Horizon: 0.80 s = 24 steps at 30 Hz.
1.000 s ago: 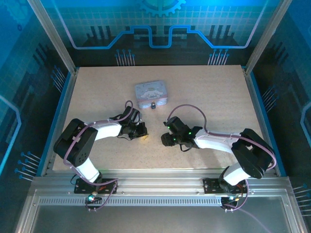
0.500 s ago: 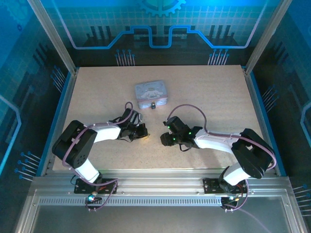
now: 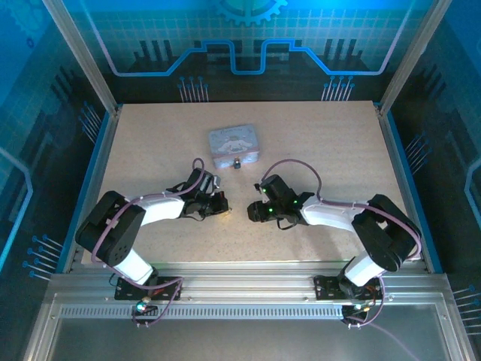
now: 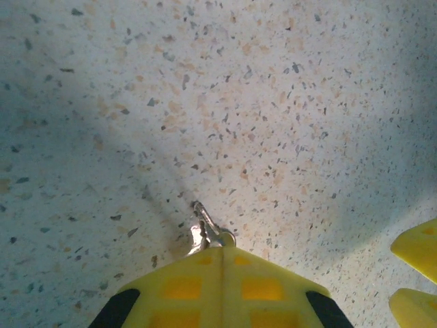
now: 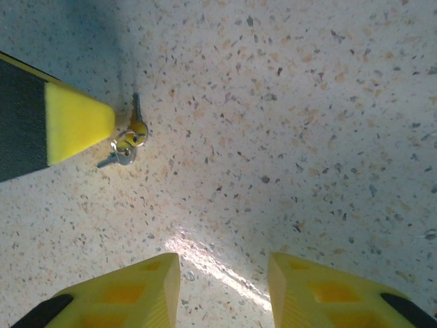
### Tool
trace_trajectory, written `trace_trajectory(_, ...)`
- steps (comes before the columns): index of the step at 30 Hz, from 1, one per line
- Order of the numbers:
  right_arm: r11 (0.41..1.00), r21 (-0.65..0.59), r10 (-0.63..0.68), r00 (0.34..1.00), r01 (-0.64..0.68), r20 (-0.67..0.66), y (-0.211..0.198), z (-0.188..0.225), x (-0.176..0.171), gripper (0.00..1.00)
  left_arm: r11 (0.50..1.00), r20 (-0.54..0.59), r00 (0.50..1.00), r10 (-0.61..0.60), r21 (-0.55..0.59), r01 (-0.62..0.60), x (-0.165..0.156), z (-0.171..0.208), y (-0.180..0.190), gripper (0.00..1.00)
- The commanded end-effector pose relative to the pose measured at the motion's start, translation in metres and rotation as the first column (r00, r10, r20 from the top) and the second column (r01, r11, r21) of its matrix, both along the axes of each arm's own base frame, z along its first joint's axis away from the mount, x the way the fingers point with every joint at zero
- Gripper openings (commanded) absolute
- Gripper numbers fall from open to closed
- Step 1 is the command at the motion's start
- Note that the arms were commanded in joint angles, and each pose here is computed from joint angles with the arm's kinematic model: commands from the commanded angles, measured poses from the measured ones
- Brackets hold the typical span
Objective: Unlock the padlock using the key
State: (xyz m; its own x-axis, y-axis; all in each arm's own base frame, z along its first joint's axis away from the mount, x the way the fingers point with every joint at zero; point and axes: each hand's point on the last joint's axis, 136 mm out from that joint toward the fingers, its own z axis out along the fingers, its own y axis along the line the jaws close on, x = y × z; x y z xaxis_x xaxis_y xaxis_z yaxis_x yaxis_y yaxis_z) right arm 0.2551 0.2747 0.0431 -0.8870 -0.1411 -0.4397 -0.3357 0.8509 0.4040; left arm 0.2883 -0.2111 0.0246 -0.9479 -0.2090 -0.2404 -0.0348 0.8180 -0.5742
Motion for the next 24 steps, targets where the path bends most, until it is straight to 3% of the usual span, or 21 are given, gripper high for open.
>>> trace_trajectory(1, 0.999, -0.051, 0.014, 1.000, -0.014, 0.009, 0.009, 0.008, 0.006, 0.40, 0.998, 0.027, 1.000, 0.013, 0.060, -0.014, 0.002, 0.012, 0.008, 0.02)
trace_trajectory(7, 0.967, -0.252, 0.048, 0.997, -0.030, 0.066, 0.024, 0.018, 0.015, 0.41, 0.971, 0.043, 0.993, 0.113, 0.207, -0.120, -0.008, 0.014, 0.051, 0.07)
trace_trajectory(13, 0.910, -0.414, 0.082, 0.992, -0.035, 0.095, 0.045, 0.019, 0.018, 0.39, 0.961, 0.057, 0.982, 0.179, 0.202, -0.187, -0.023, 0.017, 0.078, 0.08)
trace_trajectory(24, 0.879, -0.477, 0.028, 0.999, -0.003, 0.045, 0.063, 0.002, 0.027, 0.37, 0.969, 0.079, 0.980, 0.183, 0.156, -0.194, -0.031, 0.024, 0.092, 0.10)
